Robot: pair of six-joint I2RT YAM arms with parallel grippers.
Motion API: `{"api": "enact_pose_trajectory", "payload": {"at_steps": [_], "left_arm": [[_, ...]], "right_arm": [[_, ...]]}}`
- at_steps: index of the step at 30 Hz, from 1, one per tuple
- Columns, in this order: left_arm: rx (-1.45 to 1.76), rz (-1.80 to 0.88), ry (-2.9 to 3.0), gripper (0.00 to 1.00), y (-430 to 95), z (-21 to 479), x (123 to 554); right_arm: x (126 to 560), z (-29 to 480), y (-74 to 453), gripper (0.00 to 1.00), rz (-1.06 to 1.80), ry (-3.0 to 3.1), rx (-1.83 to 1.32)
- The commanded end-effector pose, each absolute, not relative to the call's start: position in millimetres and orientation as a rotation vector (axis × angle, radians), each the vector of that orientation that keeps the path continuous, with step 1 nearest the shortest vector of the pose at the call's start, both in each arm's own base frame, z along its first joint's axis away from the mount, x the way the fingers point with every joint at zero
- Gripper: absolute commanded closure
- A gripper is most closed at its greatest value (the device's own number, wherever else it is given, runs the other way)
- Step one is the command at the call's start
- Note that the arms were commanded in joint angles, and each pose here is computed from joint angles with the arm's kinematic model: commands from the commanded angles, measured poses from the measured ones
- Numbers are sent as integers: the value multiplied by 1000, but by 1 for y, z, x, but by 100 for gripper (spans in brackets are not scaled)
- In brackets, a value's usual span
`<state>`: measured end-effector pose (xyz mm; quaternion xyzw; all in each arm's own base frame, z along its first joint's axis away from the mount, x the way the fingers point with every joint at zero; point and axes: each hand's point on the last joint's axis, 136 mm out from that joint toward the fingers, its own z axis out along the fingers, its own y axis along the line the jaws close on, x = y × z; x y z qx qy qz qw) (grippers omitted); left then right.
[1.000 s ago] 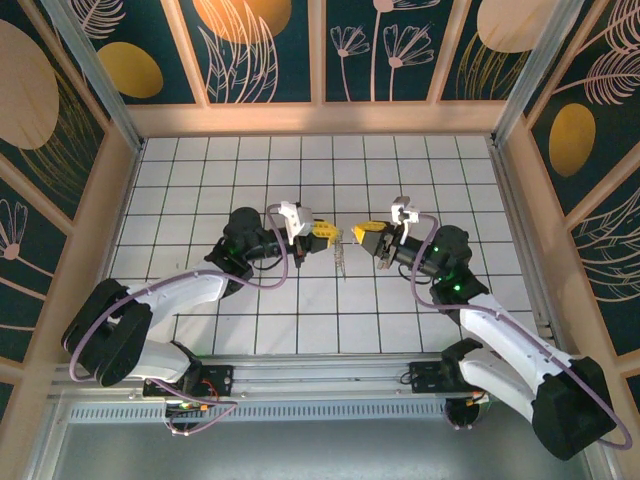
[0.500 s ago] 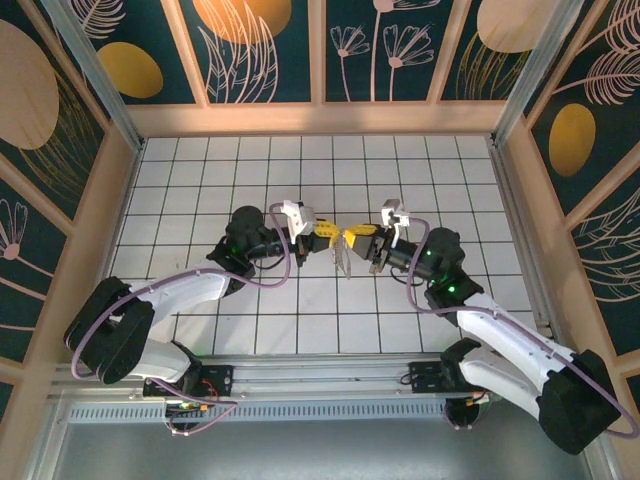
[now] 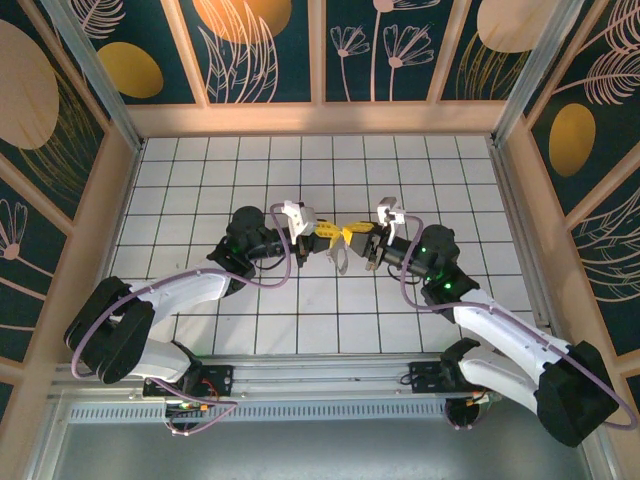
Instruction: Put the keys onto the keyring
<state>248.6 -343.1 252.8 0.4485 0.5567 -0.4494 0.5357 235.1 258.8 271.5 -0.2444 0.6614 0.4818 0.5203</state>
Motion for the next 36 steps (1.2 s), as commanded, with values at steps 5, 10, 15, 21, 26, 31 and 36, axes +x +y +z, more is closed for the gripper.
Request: {"api": "enact_pose_trajectory", "payload": {"at_steps": [5, 10, 15, 21, 26, 31, 36], "left_arm": [[1075, -1097, 1240, 100, -345, 274, 241], [1074, -1096, 1227, 100, -344, 277, 239], [1069, -1094, 1220, 100, -344, 279, 239], [1062, -1096, 1212, 100, -344, 280, 240], [1053, -1102, 1207, 100, -345, 282, 241], [1048, -1115, 1201, 100, -346, 283, 241], [1041, -1116, 1202, 100, -345, 284, 242]], "right_arm": [[250, 281, 250, 100, 1081, 1552, -533], [253, 273, 244, 100, 1075, 1581, -505], [252, 266, 245, 100, 1086, 1601, -510], [248, 255, 248, 100, 1111, 1634, -534], [243, 249, 251, 100, 1143, 1647, -560], [238, 243, 256, 100, 1182, 1658, -588], [244, 243, 247, 100, 1170, 1660, -553]]}}
